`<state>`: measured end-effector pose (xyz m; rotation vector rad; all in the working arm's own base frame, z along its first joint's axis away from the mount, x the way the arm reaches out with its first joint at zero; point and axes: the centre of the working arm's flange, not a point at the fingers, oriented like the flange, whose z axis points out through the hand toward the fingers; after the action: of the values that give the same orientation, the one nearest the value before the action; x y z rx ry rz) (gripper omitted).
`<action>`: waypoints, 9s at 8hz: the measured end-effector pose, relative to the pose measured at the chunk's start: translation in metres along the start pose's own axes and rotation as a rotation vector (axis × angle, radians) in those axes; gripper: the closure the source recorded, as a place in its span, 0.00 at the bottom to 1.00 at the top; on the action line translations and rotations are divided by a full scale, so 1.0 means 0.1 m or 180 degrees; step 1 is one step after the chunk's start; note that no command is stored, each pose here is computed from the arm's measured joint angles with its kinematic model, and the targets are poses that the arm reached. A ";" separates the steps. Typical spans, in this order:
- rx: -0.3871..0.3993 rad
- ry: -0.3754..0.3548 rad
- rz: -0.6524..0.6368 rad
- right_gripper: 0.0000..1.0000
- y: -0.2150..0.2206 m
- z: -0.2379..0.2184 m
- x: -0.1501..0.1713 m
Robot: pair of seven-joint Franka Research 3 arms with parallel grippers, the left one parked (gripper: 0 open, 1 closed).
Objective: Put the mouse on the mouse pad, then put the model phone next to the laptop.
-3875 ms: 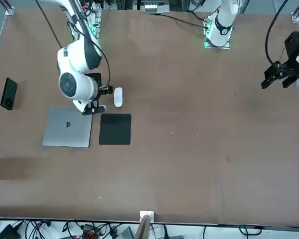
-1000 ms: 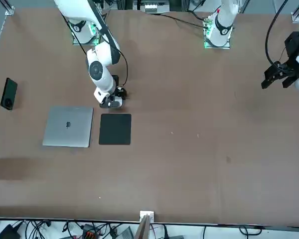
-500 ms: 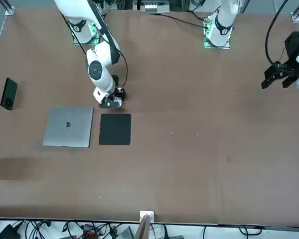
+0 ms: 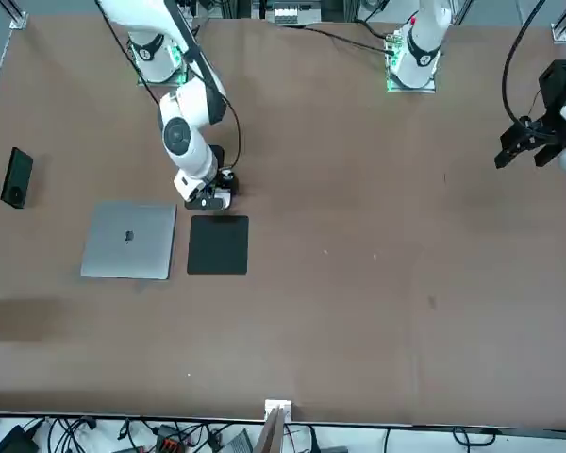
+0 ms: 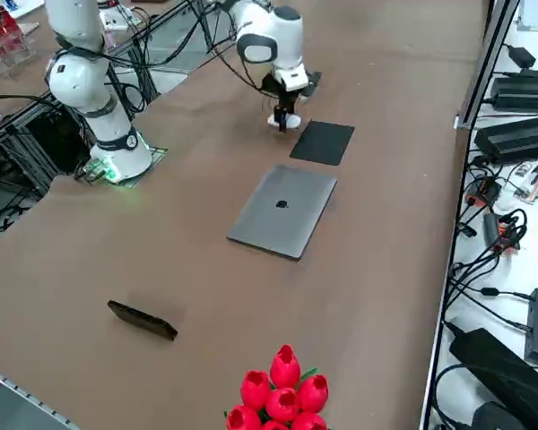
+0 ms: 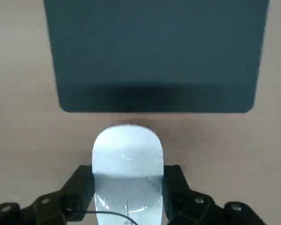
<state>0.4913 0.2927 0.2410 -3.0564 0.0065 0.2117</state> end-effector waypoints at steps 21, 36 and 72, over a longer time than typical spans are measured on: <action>-0.0191 0.0241 0.0034 0.00 0.02 -0.16 1.45; -0.0182 0.0191 0.0380 0.00 6.74 -1.47 0.47; 0.0976 0.0363 -0.0565 0.17 6.31 -0.22 0.82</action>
<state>0.5691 -0.3377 0.2030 -2.7389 -0.2050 0.0212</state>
